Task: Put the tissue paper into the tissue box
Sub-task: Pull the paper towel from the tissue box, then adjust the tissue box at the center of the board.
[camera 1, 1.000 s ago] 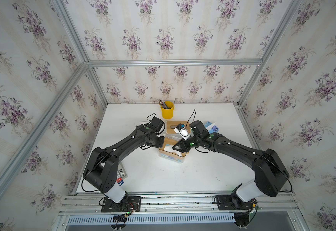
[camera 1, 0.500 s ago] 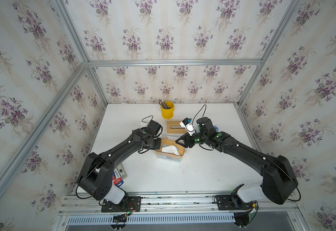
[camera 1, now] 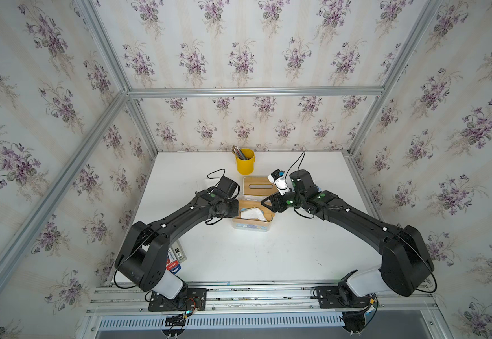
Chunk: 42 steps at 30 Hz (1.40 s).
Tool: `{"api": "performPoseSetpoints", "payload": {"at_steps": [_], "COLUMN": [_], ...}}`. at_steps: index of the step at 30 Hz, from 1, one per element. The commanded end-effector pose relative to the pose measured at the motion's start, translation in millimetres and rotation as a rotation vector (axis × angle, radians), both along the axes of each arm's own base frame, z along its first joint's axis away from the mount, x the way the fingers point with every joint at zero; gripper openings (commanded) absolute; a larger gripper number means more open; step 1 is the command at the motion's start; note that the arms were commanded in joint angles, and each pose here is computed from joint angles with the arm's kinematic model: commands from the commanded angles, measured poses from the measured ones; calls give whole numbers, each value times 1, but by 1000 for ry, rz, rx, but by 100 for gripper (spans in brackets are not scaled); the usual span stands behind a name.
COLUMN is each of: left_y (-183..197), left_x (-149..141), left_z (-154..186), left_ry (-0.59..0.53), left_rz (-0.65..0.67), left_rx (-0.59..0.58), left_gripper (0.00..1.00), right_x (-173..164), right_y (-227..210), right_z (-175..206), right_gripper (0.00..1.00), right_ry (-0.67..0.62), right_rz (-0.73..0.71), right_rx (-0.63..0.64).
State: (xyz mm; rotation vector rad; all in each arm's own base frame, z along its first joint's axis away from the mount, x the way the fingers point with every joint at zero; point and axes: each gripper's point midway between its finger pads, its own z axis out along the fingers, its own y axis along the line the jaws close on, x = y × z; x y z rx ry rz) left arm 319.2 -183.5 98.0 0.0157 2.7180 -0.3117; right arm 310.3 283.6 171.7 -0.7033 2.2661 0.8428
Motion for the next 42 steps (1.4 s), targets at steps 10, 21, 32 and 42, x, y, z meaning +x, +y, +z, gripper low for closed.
{"api": "performPoseSetpoints", "payload": {"at_steps": [10,21,32,42], "left_y": [9,15,25,34], "left_x": [-1,-3,0,1], "left_z": [30,69,73,72], "left_ry": [-75,-202,-234,-239], "left_rz": [-42,-121,-136,-128], "left_rx": [18,26,75,95], "left_gripper": [47,68,74,76], "right_x": [16,23,22,29], "right_y": [-29,-22,-20,-17], "right_z": [-36,-55,-67,-72], "right_gripper": [59,50,37,28], "right_ry": [53,68,60,56], "right_rz": [-219,-249,-259,-275], "right_rx": [-143,-208,-261,-285]}}
